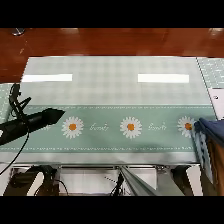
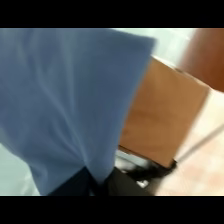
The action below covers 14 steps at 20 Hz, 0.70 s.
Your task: Fold the shirts.
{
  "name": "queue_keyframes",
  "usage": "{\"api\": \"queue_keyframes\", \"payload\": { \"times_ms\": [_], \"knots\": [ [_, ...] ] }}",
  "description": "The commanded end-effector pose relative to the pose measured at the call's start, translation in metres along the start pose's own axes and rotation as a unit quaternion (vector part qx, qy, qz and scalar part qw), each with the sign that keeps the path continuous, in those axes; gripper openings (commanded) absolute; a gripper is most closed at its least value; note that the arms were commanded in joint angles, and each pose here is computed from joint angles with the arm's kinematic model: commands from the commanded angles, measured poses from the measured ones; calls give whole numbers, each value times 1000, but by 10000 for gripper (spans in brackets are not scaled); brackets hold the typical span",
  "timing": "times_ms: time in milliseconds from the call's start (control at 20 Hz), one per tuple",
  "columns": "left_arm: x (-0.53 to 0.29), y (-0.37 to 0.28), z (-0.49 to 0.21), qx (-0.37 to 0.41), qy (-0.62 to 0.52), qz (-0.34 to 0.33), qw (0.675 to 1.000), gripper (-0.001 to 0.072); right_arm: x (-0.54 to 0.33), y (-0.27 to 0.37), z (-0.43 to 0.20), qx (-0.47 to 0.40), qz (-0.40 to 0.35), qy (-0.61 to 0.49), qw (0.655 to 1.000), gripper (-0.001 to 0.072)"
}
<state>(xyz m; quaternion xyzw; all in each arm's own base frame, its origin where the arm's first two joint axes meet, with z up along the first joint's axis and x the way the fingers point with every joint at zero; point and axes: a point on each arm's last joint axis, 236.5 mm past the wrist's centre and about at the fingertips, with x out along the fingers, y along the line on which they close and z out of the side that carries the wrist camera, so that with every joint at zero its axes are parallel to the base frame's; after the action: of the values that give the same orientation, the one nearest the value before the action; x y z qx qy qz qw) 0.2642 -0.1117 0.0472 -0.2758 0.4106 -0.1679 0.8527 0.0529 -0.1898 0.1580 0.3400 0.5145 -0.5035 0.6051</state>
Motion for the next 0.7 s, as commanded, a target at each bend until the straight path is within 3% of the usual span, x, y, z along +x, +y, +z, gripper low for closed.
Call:
{"api": "queue_keyframes", "payload": {
  "times_ms": [0, 200, 250, 350, 400, 500, 550, 650],
  "knots": [
    [0, 2, 9, 0, -18, 4, 1000, 19, 26, -22, -22, 31, -49, 30, 998, 636],
    [3, -7, 26, -1, -32, -11, 999, 19, 26, 61, 15, -14, 104, 14, 994, 606],
    [4, -15, 37, 9, -35, -24, 999, 19, 18, 87, 26, -29, 146, 5, 989, 486],
    [-1, -42, 73, 29, -46, -52, 997, 18, -18, 168, 43, -96, 281, -26, 955, 63],
    [-6, -58, 95, 42, -52, -65, 996, 18, -46, 213, 45, -136, 354, -50, 924, 21],
    [-16, -101, 138, 92, -60, -95, 989, 18, -101, 290, 21, -223, 459, -87, 856, 21],
    [-18, -124, 153, 119, -61, -111, 985, 17, -115, 318, -4, -280, 475, -103, 828, 21],
    [-7, -166, 159, 174, -46, -133, 975, 17, -106, 353, -55, -392, 439, -134, 797, 21]
  ]
}}
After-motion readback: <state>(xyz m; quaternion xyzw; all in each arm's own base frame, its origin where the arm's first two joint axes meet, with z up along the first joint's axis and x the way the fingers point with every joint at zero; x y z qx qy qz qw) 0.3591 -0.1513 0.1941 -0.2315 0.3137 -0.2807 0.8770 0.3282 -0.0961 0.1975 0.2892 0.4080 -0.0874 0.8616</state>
